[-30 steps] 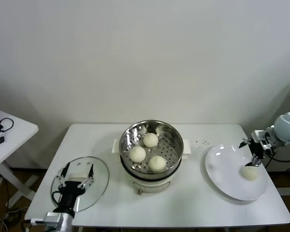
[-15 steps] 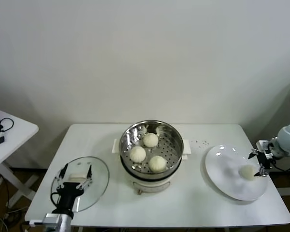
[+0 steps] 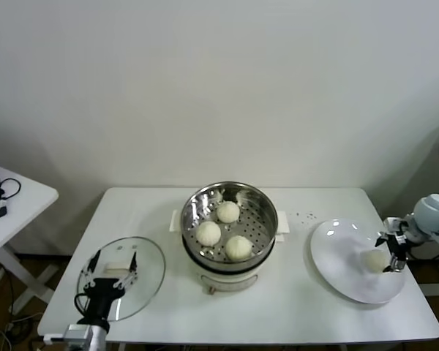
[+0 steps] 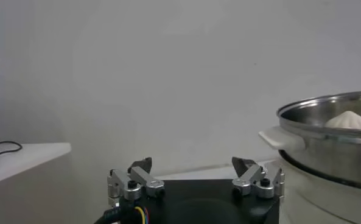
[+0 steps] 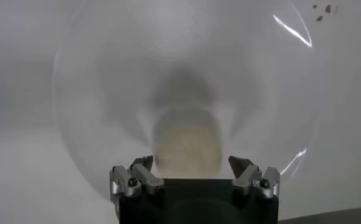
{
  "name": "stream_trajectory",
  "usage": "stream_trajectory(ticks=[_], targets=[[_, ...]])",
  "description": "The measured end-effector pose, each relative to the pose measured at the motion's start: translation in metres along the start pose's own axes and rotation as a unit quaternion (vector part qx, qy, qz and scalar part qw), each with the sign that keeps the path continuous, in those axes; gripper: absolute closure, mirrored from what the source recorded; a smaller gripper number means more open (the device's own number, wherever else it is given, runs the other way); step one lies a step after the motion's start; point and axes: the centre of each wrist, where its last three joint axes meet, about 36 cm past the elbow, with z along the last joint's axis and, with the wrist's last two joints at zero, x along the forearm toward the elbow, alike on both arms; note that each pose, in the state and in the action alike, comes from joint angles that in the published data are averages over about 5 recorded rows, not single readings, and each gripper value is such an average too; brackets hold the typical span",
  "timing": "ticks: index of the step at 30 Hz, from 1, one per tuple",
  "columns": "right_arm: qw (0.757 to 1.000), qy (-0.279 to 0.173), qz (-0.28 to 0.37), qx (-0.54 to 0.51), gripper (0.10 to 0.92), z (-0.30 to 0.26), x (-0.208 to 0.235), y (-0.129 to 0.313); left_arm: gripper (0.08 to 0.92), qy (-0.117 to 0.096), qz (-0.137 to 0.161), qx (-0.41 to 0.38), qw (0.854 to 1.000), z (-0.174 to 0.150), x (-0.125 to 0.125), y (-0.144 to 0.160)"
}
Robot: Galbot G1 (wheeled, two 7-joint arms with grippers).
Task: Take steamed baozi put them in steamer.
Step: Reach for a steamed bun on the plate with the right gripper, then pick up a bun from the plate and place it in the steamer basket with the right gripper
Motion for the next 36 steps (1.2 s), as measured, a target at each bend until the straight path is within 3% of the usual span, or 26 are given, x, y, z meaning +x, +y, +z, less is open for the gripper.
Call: stream_trajectory(ticks=[12, 24, 36], targets=[[1.000, -0.004, -0.010, -0.008, 0.203, 0.001, -0.008, -0.002, 0.177, -0.001, -0.001, -0.002, 1.000, -0.002, -0.002, -0.001], [1.000, -0.010, -0.005, -0.019, 0.346, 0.006, -0.001, -0.004, 0.177, 0.000, -0.002, -0.002, 1.000, -0.001, 0.000, -0.001], [0.998, -0.042, 0.013, -0.037, 0.361, -0.007, 0.031, -0.016, 0.177, -0.007, -0.004, 0.002, 1.000, -0.004, 0.001, 0.002]])
